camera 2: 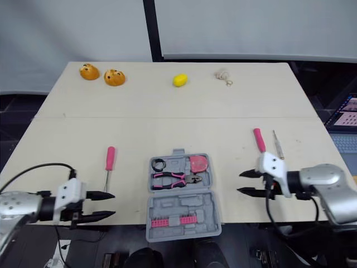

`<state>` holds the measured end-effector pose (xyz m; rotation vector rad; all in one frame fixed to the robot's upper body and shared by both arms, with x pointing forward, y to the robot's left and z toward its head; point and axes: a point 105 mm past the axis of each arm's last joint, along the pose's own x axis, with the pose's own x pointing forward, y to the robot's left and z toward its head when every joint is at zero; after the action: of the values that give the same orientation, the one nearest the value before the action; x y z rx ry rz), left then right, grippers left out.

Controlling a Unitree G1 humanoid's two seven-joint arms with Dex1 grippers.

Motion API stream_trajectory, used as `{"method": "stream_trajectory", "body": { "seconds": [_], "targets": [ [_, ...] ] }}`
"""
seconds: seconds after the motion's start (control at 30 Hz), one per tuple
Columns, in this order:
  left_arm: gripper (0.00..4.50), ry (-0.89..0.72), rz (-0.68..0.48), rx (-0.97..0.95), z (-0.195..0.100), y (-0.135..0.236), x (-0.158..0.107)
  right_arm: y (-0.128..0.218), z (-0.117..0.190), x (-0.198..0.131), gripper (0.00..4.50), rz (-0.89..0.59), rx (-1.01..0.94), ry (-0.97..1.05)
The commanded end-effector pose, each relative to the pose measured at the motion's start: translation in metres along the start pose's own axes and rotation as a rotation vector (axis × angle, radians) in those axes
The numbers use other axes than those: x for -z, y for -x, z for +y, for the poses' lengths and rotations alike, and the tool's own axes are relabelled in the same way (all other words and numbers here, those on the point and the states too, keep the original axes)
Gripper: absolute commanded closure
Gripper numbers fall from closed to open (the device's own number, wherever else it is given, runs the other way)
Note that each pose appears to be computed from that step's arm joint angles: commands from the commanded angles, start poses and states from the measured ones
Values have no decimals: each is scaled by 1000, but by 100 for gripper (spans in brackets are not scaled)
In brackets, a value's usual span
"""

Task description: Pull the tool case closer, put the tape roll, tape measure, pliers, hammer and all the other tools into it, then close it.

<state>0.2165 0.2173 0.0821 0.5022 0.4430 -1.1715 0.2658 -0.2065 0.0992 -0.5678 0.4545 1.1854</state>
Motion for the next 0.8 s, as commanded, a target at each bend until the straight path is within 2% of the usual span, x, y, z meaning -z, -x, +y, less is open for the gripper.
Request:
{"method": "stream_trajectory", "body": {
  "seconds": [0.03,0.07,0.17,0.27,0.3,0.37,0.4,0.8],
  "targets": [
    [180,-42,6,0,4,-15,3,-12,-4,1,180,24,-16,103],
    [180,-54,5,-6,5,-19,3,-16,-4,2,180,22,-21,113],
    [180,-89,-14,-17,9,-29,1,-29,-3,4,276,13,-39,130],
    [272,-82,-42,19,10,-41,-1,-43,-2,3,429,2,-50,142],
    [319,-80,-40,20,11,-46,-1,-48,-3,3,450,3,-46,145],
    [425,-75,-38,26,12,-54,-1,-54,-6,7,450,16,-37,156],
    [444,-72,-40,32,11,-59,-2,-57,-7,9,450,22,-34,160],
    [444,-64,-56,33,20,-92,-7,-87,2,-5,450,-38,-72,163]
  ]
}}
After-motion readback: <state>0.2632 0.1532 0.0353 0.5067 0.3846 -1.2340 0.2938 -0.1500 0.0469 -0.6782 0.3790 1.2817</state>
